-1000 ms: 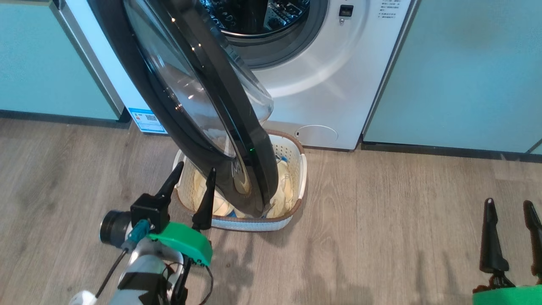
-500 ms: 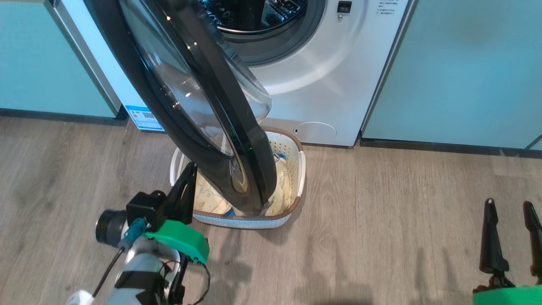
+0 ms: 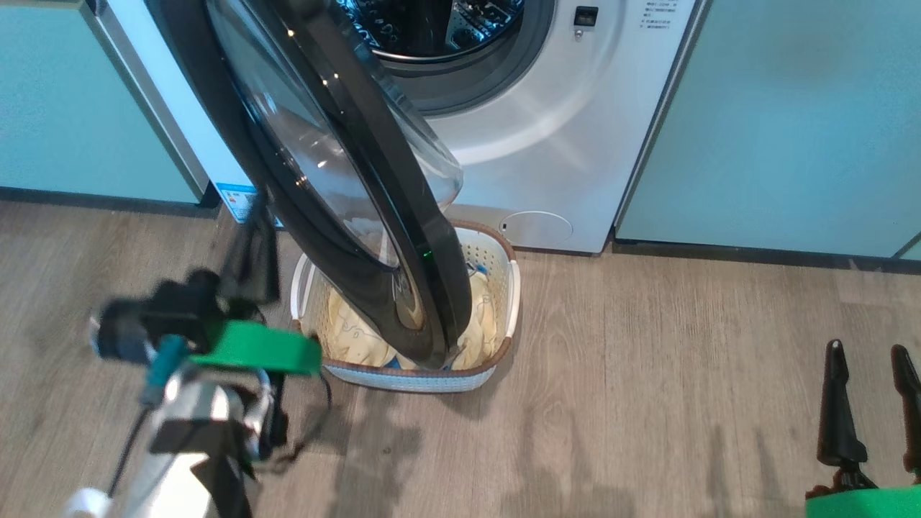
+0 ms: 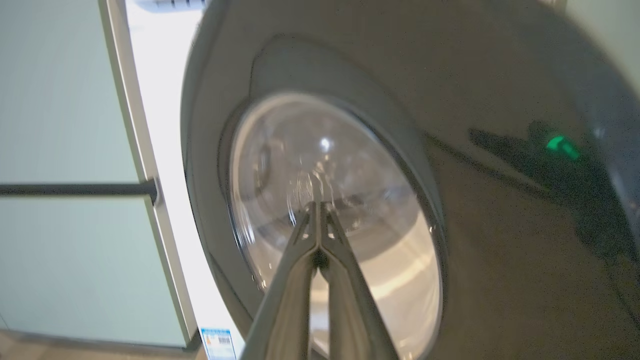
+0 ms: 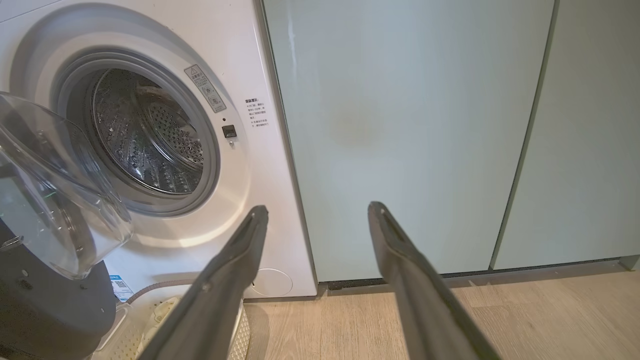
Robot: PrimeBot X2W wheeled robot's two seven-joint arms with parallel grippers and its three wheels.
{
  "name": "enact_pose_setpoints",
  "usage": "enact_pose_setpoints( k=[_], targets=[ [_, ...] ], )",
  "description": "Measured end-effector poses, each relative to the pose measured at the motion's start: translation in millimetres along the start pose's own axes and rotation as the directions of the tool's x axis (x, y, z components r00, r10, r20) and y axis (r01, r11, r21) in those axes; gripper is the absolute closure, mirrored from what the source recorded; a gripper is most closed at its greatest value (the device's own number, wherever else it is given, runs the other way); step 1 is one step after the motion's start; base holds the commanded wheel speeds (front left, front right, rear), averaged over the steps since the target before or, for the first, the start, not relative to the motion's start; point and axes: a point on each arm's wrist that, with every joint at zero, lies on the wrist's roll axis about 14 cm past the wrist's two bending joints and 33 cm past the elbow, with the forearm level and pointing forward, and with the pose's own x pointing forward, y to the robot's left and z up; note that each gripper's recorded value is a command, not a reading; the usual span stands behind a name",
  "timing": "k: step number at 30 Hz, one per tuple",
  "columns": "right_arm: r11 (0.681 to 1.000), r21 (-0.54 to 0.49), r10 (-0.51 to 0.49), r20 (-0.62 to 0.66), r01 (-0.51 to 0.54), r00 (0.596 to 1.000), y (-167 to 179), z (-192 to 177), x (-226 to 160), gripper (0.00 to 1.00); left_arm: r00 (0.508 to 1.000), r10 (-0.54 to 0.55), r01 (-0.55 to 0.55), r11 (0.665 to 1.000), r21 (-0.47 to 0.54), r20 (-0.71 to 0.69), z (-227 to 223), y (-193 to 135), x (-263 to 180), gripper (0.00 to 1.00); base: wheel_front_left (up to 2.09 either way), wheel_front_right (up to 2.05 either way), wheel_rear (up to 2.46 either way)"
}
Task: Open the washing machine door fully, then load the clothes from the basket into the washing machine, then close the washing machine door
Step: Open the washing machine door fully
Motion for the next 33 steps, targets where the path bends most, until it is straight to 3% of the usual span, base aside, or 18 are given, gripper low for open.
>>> enact_pose_setpoints(
  k=[3,7,13,18,24,29,33],
  targets=[
    [1.000,0.000,0.001,0.007,-0.001,1.000,0.1,2.0,0.0,0.00,0.988,0.006,-0.011,0.999,0.031,0.155,49.6,4.8,11.5,1.00,0.00,0.00,0.00],
    [1.000,-0.003,-0.004,0.015,0.004,1.000,-1.9,4.8,-1.5,0.00,0.937,-0.025,0.002,0.998,0.065,0.350,115.1,0.5,16.8,1.00,0.00,0.00,0.00],
    [1.000,-0.004,-0.018,0.004,0.018,1.000,-5.5,3.4,-12.9,0.00,0.836,-0.188,0.172,0.982,0.080,0.516,175.2,-50.4,7.1,1.00,0.00,0.00,0.00],
    [1.000,-0.004,-0.027,0.012,0.027,1.000,-7.7,6.2,-16.9,0.00,0.809,-0.356,0.381,0.923,0.044,0.467,174.8,-111.8,-4.6,1.00,0.00,0.00,0.00],
    [0.999,-0.005,-0.036,0.015,0.036,0.999,-10.3,7.3,-19.4,0.00,0.782,-0.531,0.579,0.813,-0.066,0.327,150.0,-171.2,-24.3,1.00,0.00,0.00,0.00],
    [0.999,-0.005,-0.039,0.012,0.039,0.999,-10.9,6.7,-19.4,0.00,0.758,-0.631,0.652,0.740,-0.164,0.166,108.7,-201.6,-46.4,1.00,0.00,0.00,0.00],
    [0.999,-0.005,-0.038,0.010,0.038,0.999,-10.7,5.9,-19.0,0.00,0.744,-0.661,0.665,0.719,-0.202,0.097,89.6,-210.9,-54.8,1.00,0.00,0.00,0.00]
  ],
)
